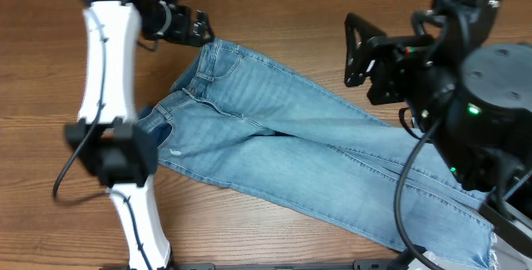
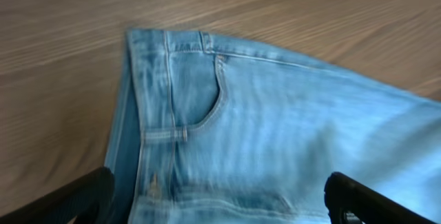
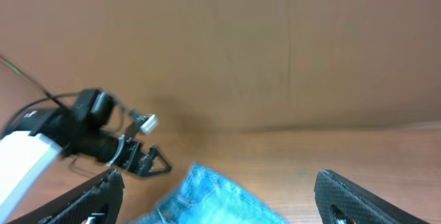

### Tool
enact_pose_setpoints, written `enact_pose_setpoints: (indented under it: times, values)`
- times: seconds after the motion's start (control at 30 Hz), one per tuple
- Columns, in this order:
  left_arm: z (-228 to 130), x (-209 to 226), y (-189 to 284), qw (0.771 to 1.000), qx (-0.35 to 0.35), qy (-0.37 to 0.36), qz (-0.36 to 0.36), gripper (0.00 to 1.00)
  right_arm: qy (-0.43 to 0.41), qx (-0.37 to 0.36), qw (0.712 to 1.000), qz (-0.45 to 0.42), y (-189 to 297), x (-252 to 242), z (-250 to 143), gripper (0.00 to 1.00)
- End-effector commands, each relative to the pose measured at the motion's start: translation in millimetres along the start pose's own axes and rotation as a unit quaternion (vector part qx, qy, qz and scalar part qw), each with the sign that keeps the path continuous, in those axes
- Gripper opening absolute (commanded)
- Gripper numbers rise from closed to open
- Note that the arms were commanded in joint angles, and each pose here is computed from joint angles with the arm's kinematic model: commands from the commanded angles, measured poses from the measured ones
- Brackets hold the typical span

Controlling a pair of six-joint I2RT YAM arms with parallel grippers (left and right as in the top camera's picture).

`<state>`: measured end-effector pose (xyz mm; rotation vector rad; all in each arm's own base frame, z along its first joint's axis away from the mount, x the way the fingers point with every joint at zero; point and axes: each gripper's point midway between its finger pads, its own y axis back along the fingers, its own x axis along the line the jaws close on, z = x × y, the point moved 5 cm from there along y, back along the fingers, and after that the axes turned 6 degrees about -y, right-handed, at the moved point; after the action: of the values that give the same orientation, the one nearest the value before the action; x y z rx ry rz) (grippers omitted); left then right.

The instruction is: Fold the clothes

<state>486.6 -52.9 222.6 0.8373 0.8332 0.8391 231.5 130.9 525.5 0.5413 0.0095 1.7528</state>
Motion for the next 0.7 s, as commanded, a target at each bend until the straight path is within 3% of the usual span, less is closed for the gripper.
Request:
enact_pose_setpoints:
  times: [0.0, 0.23, 0.57, 0.63, 0.67]
  values:
    - [-1, 13, -54, 0.999, 0.025, -0.018, -0.009, 0.93, -0.002, 0.015, 1.0, -0.016, -3, -5, -6, 0.92]
    - [-7, 42, -122, 0.999, 0.04, -0.016, 0.004, 0.85, 0.007, 0.055, 0.998, -0.042, -14, -9, -23, 0.92]
    - [-17, 69, -159, 0.997, 0.059, -0.002, 0.052, 0.8, 0.018, 0.077, 0.995, -0.065, -22, -13, -33, 0.92]
    - [-23, 71, -171, 0.997, 0.067, 0.007, 0.045, 0.76, 0.012, 0.076, 0.994, -0.071, -23, -14, -33, 0.92]
    - [-24, 71, -173, 0.997, 0.069, 0.009, 0.043, 0.68, 0.01, 0.075, 0.994, -0.074, -23, -15, -33, 0.91]
